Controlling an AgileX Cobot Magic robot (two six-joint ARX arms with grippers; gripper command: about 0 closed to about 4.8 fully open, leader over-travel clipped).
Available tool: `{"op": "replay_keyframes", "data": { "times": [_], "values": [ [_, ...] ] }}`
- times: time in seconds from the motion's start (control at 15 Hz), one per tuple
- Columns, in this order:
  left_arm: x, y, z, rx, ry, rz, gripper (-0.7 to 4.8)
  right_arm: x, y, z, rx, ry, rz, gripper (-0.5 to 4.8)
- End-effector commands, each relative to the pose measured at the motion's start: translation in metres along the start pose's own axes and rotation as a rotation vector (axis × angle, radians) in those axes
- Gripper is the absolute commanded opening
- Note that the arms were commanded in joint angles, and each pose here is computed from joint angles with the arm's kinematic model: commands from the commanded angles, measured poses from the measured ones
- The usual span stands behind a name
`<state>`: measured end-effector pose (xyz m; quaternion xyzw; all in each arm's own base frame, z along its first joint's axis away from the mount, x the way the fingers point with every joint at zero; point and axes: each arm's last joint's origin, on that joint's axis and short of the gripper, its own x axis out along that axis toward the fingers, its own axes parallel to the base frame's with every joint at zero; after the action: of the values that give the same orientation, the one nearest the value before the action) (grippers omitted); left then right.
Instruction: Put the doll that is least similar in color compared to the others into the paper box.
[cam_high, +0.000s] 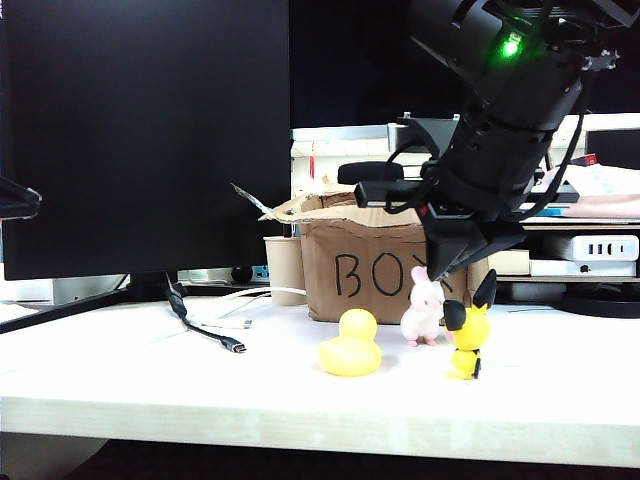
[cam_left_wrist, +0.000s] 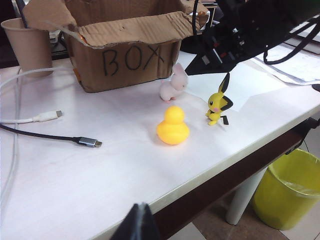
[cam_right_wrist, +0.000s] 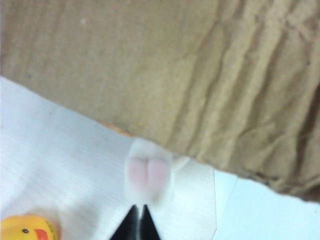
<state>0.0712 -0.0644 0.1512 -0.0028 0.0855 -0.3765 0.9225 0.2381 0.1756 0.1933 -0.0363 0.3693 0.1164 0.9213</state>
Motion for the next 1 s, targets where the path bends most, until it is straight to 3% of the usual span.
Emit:
{"op": "replay_keyframes", "data": {
  "times": [0.07, 0.33, 0.6, 0.8, 1.0],
  "values": [
    [0.0, 0.0, -0.002, -0.001, 0.015, 0.0, -0.05, -0.001, 0.001, 0.002, 0.007, -0.015, 0.003, 1.05],
    [0.0, 0.0, -0.002, -0.001, 0.015, 0.0, -0.05, -0.001, 0.001, 0.004, 0.013, -0.037, 0.006, 1.64],
    [0.0, 0.0, -0.002, -0.001, 0.015, 0.0, -0.05, 0.001, 0.001, 0.003, 0.005, -0.031, 0.008, 1.84],
    [0.0, 0.0, -0.002, -0.001, 0.015, 0.0, -0.05, 0.006, 0.002, 0.0, -0.001, -0.011, 0.007, 3.09],
    [0.0, 0.0, -0.002, -0.001, 0.015, -0.001, -0.05, 0.009, 0.003, 0.0, 0.001, -0.015, 0.008, 3.11]
  ]
}}
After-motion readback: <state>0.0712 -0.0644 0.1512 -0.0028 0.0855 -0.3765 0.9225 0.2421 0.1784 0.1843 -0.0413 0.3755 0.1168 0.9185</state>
